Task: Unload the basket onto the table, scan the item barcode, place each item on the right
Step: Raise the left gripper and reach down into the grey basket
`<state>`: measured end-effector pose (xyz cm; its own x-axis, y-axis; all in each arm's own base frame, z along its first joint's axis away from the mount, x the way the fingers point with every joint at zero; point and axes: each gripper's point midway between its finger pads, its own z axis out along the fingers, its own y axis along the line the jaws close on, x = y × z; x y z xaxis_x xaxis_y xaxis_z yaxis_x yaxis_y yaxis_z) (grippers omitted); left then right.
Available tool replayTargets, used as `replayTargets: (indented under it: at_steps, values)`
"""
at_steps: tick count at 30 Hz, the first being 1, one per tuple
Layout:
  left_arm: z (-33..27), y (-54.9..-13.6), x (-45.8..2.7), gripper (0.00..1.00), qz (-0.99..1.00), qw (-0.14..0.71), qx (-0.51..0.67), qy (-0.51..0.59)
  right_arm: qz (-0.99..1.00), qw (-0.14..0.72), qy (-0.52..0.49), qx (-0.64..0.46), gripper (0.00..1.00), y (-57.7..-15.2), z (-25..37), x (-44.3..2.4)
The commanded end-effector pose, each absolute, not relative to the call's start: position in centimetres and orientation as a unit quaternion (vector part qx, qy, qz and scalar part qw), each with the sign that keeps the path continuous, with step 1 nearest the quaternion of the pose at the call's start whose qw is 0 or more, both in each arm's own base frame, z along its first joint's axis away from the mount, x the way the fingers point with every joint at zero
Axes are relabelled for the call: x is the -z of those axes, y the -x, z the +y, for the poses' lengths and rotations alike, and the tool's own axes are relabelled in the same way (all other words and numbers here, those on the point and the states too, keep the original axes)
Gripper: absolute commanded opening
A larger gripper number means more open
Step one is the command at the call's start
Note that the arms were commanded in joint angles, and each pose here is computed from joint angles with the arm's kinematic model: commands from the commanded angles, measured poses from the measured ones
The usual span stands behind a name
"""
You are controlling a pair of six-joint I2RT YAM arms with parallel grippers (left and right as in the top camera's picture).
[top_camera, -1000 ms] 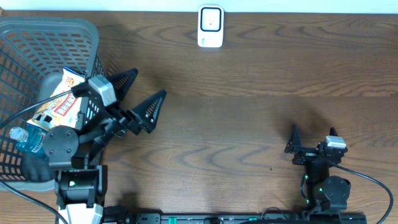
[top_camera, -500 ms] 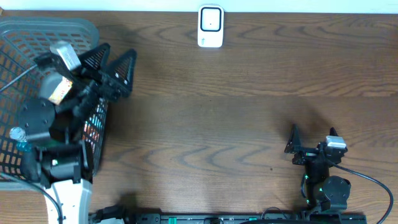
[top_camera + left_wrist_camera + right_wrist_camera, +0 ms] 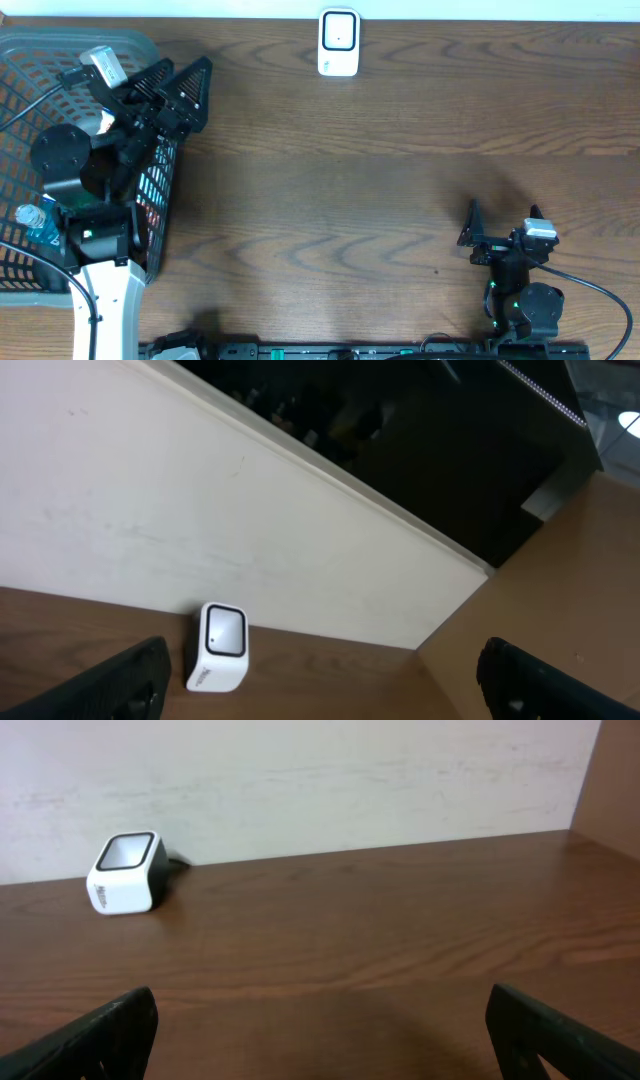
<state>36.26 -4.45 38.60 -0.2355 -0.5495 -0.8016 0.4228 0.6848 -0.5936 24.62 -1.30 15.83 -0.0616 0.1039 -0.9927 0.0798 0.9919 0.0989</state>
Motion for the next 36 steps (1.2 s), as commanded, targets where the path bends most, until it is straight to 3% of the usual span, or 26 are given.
replayTargets:
  at_steps: [1, 5, 10, 16, 24, 36]
  values:
    - [-5.2, -35.6, -40.4, 0.98, 0.670, 0.636, 0.384, -0.008, 0.727, 0.683, -0.070, -0.012, 0.99, -24.6, -1.4, -15.8]
    - [-7.5, -33.9, -40.2, 0.98, 0.671, 0.607, 0.418, -0.079, 0.727, 0.683, -0.070, -0.012, 0.99, -24.6, -1.4, -15.8]
    - [-7.5, -33.6, -42.3, 0.98, 0.639, 0.641, 0.413, -0.100, 0.727, 0.683, -0.070, -0.012, 0.99, -24.6, -1.4, -15.8]
    - [-4.9, -35.0, -43.7, 0.98, 0.623, 0.655, 0.427, 0.014, 0.727, 0.683, -0.070, -0.012, 0.99, -24.6, -1.4, -15.8]
    - [2.4, -37.3, -37.7, 0.98, 0.681, 0.598, 0.354, 0.232, 0.727, 0.682, -0.070, -0.012, 0.99, -24.6, -1.4, -15.8]
    - [6.5, -35.2, -37.3, 0.98, 0.745, 0.547, 0.215, 0.315, 0.728, 0.682, -0.070, -0.012, 0.99, -24.6, -1.4, -15.8]
